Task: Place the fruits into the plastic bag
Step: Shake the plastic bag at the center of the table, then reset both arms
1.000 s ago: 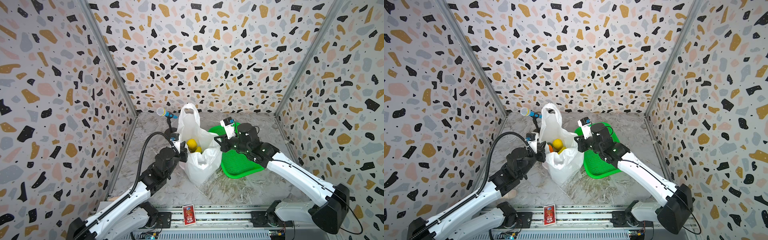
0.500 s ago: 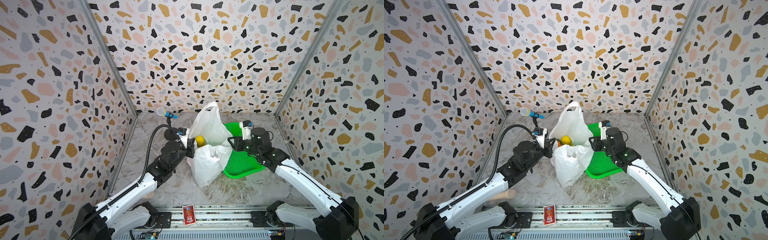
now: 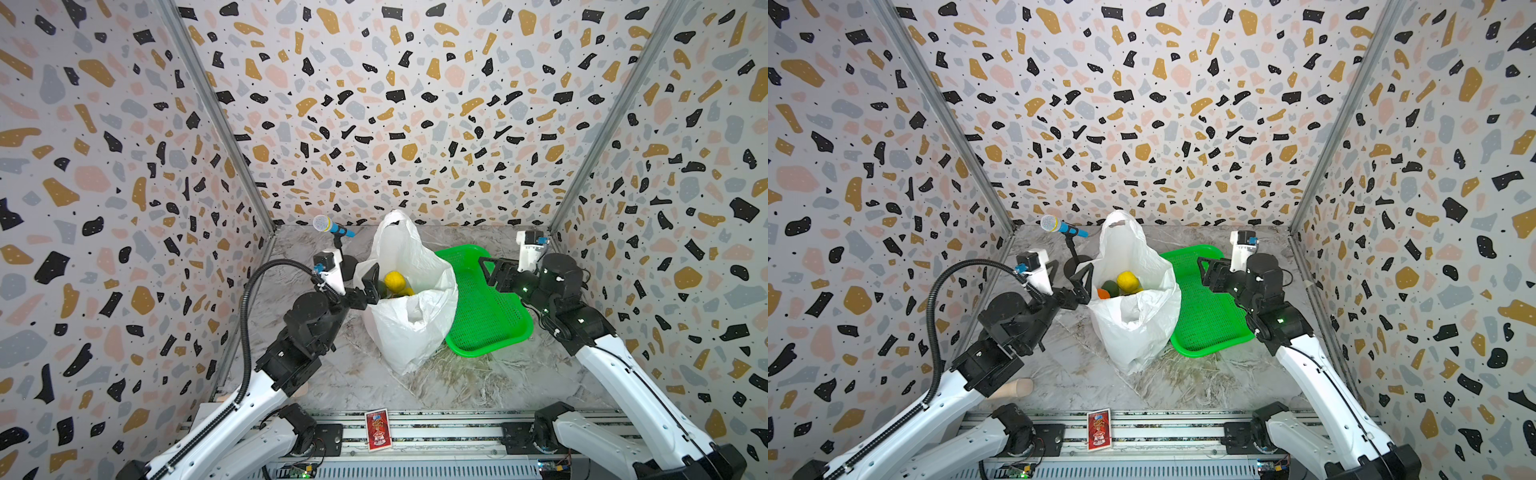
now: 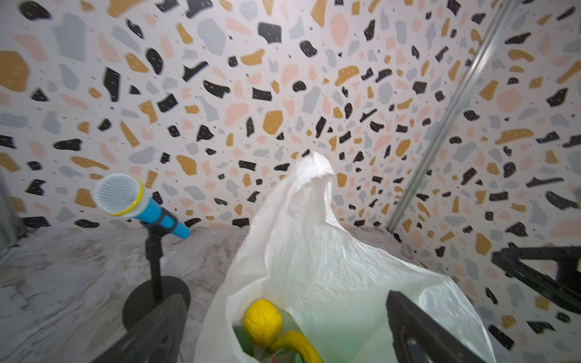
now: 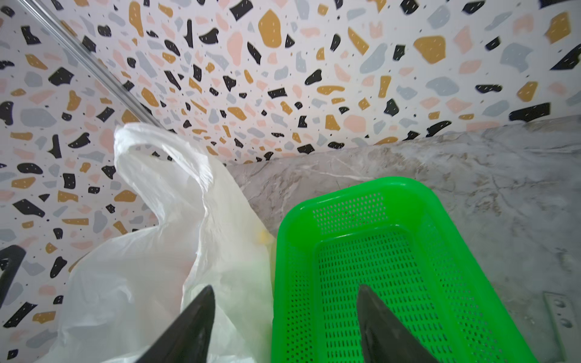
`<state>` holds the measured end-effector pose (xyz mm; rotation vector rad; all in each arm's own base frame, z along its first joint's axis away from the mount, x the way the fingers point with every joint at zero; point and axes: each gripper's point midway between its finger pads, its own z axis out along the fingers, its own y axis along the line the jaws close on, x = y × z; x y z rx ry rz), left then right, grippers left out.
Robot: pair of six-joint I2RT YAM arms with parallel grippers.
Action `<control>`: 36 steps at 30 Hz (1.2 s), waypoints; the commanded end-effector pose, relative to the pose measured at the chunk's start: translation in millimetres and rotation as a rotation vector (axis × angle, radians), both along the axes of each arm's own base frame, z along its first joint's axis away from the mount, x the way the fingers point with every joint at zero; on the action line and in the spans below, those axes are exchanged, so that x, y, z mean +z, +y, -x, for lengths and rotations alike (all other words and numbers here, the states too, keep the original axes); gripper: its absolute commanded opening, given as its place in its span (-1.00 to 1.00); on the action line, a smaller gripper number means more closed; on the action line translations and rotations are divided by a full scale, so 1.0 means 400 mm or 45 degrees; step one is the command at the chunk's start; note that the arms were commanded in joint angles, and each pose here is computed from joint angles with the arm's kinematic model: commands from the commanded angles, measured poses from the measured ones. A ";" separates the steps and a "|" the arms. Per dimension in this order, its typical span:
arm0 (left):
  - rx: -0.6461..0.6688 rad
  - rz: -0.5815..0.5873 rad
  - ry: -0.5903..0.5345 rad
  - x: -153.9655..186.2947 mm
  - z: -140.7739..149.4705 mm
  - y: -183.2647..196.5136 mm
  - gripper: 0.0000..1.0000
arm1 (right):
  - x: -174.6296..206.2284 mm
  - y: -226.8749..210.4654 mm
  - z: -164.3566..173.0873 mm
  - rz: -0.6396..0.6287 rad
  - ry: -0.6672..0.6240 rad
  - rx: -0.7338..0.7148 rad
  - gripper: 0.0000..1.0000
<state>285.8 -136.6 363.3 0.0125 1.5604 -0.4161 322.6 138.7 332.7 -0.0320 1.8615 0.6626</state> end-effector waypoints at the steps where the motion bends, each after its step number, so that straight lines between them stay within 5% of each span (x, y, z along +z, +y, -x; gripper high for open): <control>1: 0.306 0.005 -0.004 0.026 -0.001 0.118 0.99 | 0.027 -0.044 -0.005 0.006 -0.059 -0.056 0.43; 10: 1.162 -0.063 0.189 -0.116 0.070 0.451 0.99 | -0.066 -0.249 -0.024 0.316 -0.025 -0.538 0.60; 16: 1.516 -0.185 0.334 -0.281 0.089 0.580 0.99 | -0.227 -0.370 -0.015 0.519 -0.023 -0.866 0.74; 19: 1.595 -0.268 0.440 -0.367 0.061 0.613 0.99 | -0.323 -0.388 -0.002 0.590 -0.111 -0.902 0.74; 21: 1.629 -0.320 0.524 -0.415 0.039 0.638 0.99 | -0.356 -0.383 0.009 0.633 -0.196 -0.874 0.98; 23: 1.612 -0.392 0.603 -0.473 0.010 0.651 0.99 | -0.368 -0.381 0.026 0.618 -0.282 -0.871 0.98; 27: 1.514 -0.392 0.720 -0.567 -0.052 0.636 0.99 | -0.453 -0.390 0.033 0.591 -0.191 -0.879 0.98; 32: 1.597 -0.380 0.680 -0.614 -0.056 0.649 0.99 | -0.469 -0.361 -0.004 0.592 -0.218 -0.817 0.98; 36: 1.506 -0.361 0.582 -0.591 -0.102 0.629 0.99 | -0.470 -0.319 -0.062 0.650 -0.243 -0.695 0.98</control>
